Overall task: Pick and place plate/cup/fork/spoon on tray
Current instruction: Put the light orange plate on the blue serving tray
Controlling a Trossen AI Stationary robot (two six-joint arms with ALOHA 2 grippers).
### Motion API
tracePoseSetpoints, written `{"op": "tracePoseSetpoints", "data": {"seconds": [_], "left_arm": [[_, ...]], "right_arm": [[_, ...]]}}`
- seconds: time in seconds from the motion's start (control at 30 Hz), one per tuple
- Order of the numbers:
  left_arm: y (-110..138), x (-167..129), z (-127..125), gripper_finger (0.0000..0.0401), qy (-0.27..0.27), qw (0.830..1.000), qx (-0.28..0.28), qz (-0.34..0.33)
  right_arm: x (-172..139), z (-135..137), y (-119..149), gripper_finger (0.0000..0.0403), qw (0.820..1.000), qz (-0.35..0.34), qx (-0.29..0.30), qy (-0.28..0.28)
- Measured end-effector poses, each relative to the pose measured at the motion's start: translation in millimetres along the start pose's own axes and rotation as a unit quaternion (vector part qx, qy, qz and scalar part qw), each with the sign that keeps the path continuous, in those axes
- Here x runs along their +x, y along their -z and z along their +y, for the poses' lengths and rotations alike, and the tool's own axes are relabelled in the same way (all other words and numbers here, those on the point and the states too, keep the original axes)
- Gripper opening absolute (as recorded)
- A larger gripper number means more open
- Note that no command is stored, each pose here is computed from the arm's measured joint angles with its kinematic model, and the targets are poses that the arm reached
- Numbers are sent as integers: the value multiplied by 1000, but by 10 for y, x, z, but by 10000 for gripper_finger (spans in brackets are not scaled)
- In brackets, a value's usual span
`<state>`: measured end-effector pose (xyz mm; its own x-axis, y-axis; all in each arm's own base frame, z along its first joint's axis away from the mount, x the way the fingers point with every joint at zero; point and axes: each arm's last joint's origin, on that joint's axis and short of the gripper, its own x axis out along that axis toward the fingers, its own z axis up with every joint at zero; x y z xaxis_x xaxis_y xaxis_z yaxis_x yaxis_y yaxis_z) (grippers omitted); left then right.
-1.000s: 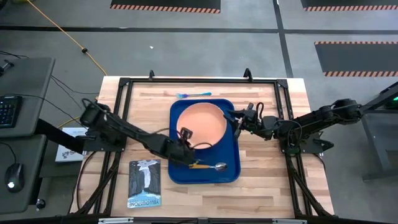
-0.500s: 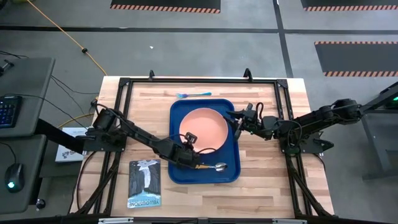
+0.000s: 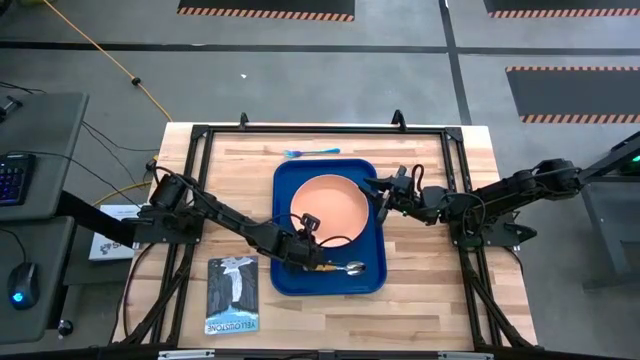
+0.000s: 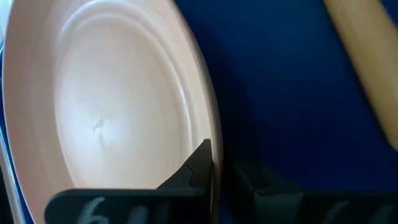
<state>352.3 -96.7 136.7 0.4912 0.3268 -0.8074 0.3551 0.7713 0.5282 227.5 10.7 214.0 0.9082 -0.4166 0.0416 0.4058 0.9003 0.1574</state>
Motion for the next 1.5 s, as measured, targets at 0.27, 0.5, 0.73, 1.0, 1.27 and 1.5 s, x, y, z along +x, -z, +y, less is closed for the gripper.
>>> {"op": "tracePoseSetpoints", "data": {"seconds": [0.27,0.5,0.73,1.0,1.27,1.5], "left_arm": [[56,84,163,54,-7,1000,-27,9],[87,125,247,106,-12,999,-42,13],[124,112,247,154,-6,999,-45,29],[248,89,205,162,10,994,-53,91],[343,49,159,162,19,988,-64,142],[396,32,148,162,17,983,-71,168]], "right_arm": [[0,0,2,122,1000,1,0,0],[0,-1,4,122,1000,2,-1,0],[0,-1,6,122,1000,3,-1,0],[0,-1,6,122,1000,3,-1,0],[0,-1,6,122,1000,3,-1,0],[0,-1,6,122,1000,3,-1,0]]}}
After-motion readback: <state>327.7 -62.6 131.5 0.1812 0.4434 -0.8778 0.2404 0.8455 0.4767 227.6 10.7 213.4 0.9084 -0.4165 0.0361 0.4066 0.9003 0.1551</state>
